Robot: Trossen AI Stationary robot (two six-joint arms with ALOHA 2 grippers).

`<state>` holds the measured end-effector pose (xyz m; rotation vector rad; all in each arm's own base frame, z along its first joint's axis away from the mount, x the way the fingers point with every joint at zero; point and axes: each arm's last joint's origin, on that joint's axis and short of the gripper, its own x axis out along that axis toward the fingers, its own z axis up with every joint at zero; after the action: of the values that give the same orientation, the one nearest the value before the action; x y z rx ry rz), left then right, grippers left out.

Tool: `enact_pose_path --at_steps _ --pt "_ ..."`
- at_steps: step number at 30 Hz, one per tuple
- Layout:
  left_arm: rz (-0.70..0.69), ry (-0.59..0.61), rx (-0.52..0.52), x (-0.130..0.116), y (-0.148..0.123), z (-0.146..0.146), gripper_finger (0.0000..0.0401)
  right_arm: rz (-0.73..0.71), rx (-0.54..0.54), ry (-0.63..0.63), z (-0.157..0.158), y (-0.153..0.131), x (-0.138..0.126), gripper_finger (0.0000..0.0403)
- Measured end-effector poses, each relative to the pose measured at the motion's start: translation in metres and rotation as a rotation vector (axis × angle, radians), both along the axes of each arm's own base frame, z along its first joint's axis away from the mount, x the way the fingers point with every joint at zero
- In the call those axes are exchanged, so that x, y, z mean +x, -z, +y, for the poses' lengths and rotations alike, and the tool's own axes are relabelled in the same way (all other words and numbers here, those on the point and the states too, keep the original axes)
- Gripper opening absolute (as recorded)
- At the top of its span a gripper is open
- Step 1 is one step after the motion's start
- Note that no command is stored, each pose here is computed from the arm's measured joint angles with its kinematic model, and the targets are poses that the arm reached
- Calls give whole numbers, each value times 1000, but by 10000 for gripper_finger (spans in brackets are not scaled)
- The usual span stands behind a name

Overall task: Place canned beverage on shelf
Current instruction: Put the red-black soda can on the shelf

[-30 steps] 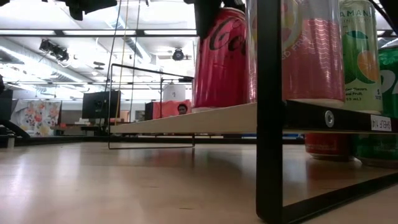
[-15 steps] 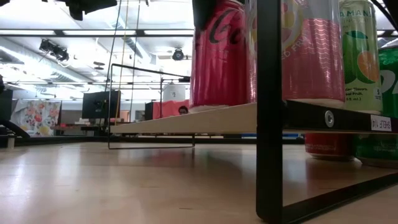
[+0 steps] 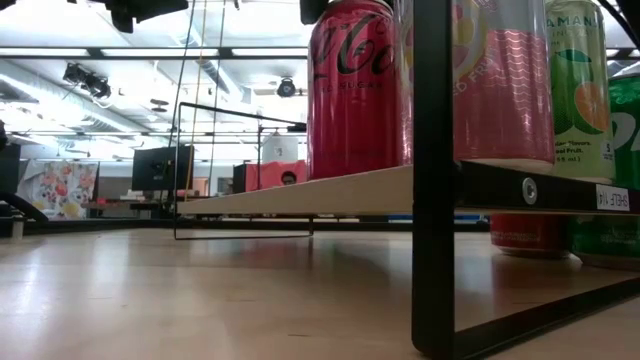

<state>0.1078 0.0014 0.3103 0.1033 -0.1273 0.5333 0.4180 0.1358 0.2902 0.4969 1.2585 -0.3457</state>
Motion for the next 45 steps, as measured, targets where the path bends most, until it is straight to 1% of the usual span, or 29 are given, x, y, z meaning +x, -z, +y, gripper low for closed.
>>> enact_pose_path --at_steps 11,14,19,25,28,30,37,39,41,45 --pt "0 0 0 0 0 0 183 -14 -57 20 -18 0 5 366" --pt "0 0 0 0 0 0 183 -9 -90 38 -24 0 6 366" --pt "0 0 0 0 0 0 183 48 -140 62 -35 1 2 366" --pt "1 0 0 0 0 0 183 60 -119 39 -38 -1 0 366" --pt "0 0 0 0 0 0 183 103 -126 41 -41 -1 -4 366" --pt "1 0 0 0 0 0 183 133 -137 43 -43 -1 -6 366" --pt "0 0 0 0 0 0 183 170 -183 51 -52 0 -9 366" --pt "1 0 0 0 0 0 183 210 -193 48 -55 0 -12 366" --pt "1 0 1 0 0 0 183 236 -182 40 -57 0 -14 366" --pt "3 -1 4 0 0 0 183 251 -102 3 -56 1 -13 366"
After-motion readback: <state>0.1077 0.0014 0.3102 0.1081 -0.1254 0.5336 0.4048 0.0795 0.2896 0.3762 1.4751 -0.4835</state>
